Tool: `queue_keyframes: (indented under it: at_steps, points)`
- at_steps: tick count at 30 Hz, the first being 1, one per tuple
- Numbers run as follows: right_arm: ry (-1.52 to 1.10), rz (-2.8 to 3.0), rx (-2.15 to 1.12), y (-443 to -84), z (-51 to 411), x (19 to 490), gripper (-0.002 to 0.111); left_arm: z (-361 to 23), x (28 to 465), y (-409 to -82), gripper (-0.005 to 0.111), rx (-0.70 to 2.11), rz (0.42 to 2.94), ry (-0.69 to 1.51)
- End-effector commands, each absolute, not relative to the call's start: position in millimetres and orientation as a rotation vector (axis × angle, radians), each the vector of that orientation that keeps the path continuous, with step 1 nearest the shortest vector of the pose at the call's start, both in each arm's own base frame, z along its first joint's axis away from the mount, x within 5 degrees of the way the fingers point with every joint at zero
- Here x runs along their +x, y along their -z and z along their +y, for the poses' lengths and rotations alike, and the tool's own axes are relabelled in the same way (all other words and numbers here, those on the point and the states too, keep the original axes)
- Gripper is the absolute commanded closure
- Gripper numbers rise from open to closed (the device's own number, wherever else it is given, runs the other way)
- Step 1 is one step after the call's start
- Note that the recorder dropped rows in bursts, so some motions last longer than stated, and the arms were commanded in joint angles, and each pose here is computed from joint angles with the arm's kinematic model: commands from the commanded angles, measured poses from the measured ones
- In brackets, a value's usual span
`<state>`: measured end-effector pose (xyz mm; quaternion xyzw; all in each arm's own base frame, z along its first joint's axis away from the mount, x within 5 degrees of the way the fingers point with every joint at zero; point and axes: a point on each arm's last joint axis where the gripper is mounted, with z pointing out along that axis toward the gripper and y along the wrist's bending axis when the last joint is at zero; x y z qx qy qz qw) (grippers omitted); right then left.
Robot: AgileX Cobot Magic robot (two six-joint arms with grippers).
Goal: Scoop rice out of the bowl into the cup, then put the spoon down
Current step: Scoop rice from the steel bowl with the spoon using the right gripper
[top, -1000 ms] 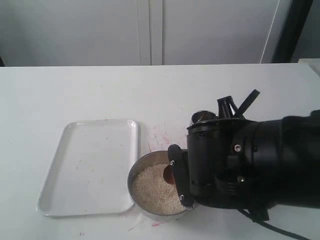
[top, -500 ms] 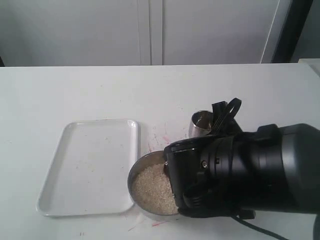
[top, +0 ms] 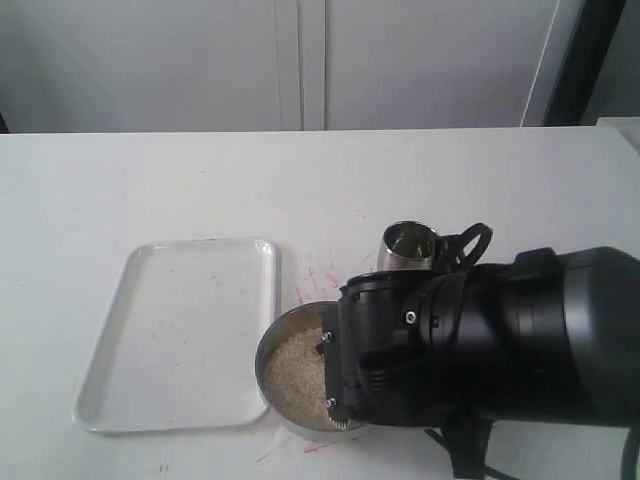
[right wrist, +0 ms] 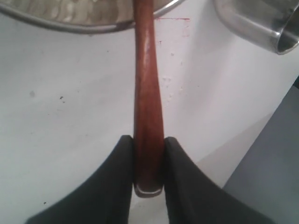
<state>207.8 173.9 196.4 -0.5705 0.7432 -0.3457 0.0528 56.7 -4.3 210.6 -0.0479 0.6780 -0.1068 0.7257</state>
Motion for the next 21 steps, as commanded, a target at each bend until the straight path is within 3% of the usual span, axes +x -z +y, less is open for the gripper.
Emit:
queue_keyframes:
  at_steps: [1,10,21]
  points:
    - [0.987,2.329,-1.660,-199,173,204,0.108,-5,56,-213,0.092,-0.105,1.485,0.245]
    - [0.876,2.366,-1.570,-215,169,197,0.108,-5,56,-213,0.092,-0.105,1.485,0.245]
    - [0.986,2.328,-1.586,-218,165,199,0.108,-5,56,-213,0.092,-0.105,1.485,0.245]
